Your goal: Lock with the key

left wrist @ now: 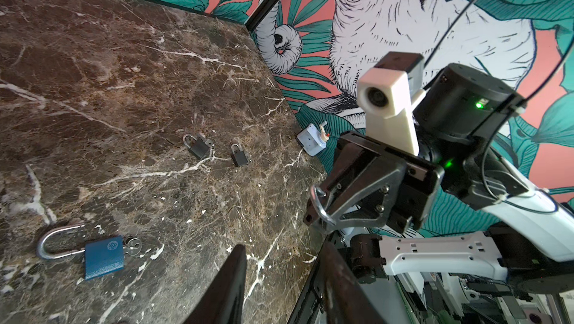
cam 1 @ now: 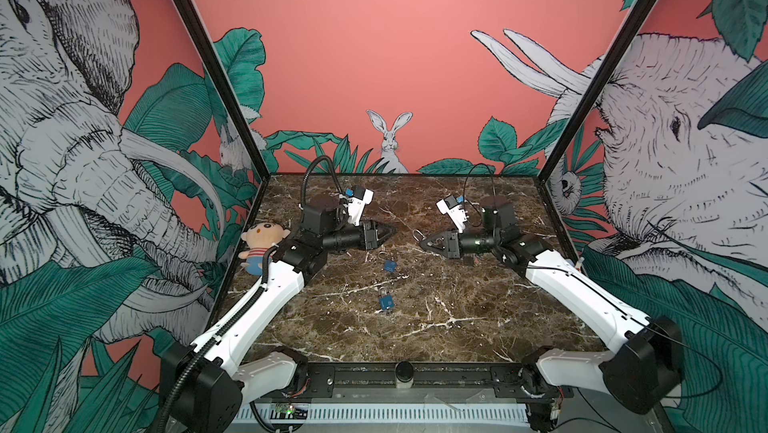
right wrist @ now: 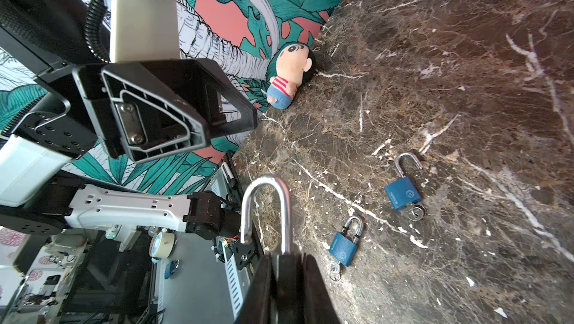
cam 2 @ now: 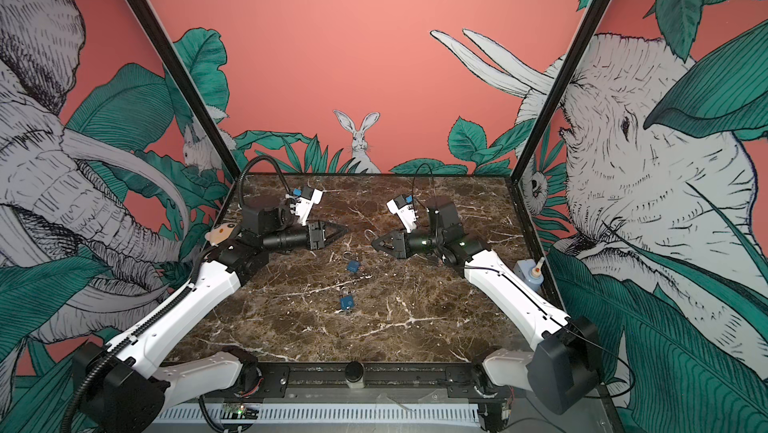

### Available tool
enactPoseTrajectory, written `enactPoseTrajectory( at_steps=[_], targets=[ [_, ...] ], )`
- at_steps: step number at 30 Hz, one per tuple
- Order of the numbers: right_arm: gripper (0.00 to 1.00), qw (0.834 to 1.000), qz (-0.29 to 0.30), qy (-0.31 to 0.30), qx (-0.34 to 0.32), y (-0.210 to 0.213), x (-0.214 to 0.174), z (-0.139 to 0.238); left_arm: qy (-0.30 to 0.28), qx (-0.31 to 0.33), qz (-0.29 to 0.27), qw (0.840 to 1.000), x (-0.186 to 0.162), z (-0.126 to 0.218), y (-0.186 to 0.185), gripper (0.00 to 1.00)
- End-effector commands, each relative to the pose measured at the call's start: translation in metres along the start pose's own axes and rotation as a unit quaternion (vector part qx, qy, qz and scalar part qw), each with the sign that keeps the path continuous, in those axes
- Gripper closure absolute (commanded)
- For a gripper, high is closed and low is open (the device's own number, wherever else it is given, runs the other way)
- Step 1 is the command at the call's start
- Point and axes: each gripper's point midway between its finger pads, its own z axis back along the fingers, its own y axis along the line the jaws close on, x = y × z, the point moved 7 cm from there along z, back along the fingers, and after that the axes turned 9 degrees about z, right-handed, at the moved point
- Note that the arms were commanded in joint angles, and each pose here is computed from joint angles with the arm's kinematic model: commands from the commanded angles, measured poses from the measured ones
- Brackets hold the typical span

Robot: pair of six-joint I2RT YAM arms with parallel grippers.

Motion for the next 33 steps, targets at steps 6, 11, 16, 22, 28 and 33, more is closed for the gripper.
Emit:
enactPoseTrajectory(
  at_steps=[6,11,16,22,28,33],
  targets=[
    [1.0,0.998,0.004,-0.016,0.066,0.011,0.017,-0.003,0.015,-0.041,-0.011,0.999,0.003,0.001,-0.017,0.58],
    [1.0,0.995,-0.003,-0.019,0.093,0.01,0.02,-0.007,0.028,-0.048,-0.015,0.998,0.003,-0.003,-0.019,0.58],
    [1.0,0.99,-0.014,-0.024,0.136,0.011,0.023,-0.012,0.037,-0.055,-0.019,0.998,0.004,-0.008,-0.022,0.58],
    [1.0,0.985,-0.024,-0.033,0.168,0.008,0.026,-0.017,0.048,-0.065,-0.023,0.996,0.006,-0.015,-0.026,0.59],
    [1.0,0.983,-0.03,-0.036,0.176,0.004,0.026,-0.02,0.049,-0.06,-0.022,0.997,0.007,-0.019,-0.022,0.62],
    [1.0,0.983,-0.03,-0.034,0.178,0.004,0.026,-0.02,0.043,-0.053,-0.024,0.997,0.009,-0.021,-0.02,0.64]
  ],
)
